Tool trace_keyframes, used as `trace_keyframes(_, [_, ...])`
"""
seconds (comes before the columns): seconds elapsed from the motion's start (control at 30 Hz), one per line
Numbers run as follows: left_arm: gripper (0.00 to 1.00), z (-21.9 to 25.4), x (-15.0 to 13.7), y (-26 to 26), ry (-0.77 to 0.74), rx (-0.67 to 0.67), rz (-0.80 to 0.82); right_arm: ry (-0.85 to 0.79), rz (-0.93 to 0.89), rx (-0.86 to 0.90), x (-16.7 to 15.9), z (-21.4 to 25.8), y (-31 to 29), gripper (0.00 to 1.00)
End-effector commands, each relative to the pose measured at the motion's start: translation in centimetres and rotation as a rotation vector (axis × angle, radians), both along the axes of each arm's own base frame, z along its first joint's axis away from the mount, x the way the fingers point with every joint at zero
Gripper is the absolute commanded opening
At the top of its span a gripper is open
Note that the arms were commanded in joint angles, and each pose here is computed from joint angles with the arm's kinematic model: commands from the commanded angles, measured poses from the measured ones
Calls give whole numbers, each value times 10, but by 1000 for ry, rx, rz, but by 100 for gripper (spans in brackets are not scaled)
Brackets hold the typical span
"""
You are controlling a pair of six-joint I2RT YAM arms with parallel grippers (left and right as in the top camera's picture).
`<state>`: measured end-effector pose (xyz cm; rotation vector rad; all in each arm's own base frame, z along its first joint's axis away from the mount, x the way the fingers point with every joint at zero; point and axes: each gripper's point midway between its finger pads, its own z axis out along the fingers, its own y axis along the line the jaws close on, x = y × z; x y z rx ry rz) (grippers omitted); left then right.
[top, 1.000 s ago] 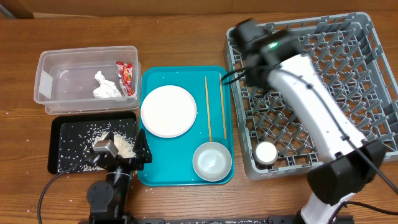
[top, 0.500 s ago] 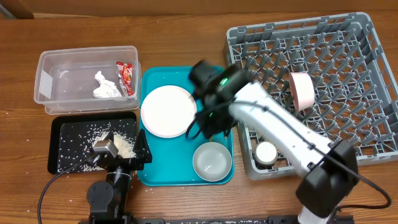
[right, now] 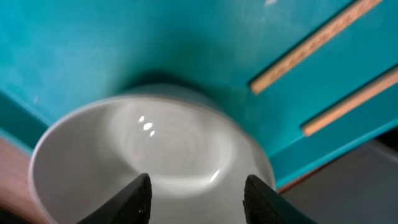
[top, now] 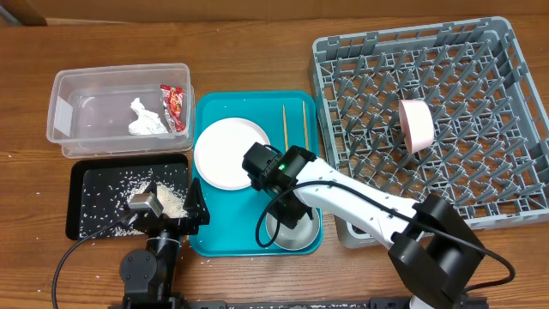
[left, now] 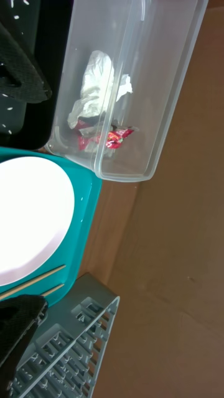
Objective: Sort waste into correct bins and load items into the dishwasher
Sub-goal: 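Move the right gripper to the white bowl on the teal tray and grasp it, then lift the white bowl with the right gripper and carry it to the rack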
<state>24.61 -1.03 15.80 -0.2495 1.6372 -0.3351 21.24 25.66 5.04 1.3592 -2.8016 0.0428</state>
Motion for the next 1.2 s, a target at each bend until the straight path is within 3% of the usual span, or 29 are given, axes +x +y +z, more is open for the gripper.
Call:
trace_keyframes(0.0, [100, 0, 0, -3, -7, -2, -14, -87, 35, 31, 18, 24, 9, 50])
trace_keyframes(0.23, [100, 0, 0, -3, -7, -3, -14, -128, 13, 90, 52, 18, 1, 50])
trace_keyframes(0.4, [100, 0, 0, -3, -7, -3, -14, 22, 44, 163, 27, -5, -1, 48])
trace_keyframes(0.57, [100, 0, 0, -3, -7, -3, -14, 54, 61, 161, 16, -5, 2, 44])
trace_keyframes(0.63, [100, 0, 0, -3, -7, -3, -14, 56, 61, 168, 16, -5, 3, 34])
trace_keyframes(0.67, [100, 0, 0, -3, -7, -3, -14, 45, 24, 172, 19, -5, 4, 18])
trace_keyframes(0.77, [100, 0, 0, -3, -6, -3, -14, 16, -38, 175, 28, -3, 5, 8])
trace_keyframes(0.8, [100, 0, 0, -3, -7, -3, -14, 1, -66, 178, 32, -2, 7, 8])
trace_keyframes(0.83, [100, 0, 0, -3, -7, -3, -14, -5, -68, 183, 33, 0, 8, 25])
trace_keyframes(0.87, [100, 0, 0, -3, -7, -3, -14, -4, -68, 183, 33, -1, 8, 31])
trace_keyframes(1.0, [100, 0, 0, -3, -7, -3, -14, 23, -67, 206, 28, -5, 11, 31])
trace_keyframes(1.17, [100, 0, 0, -3, -7, -3, -14, 43, -129, 238, 22, -19, 14, 23])
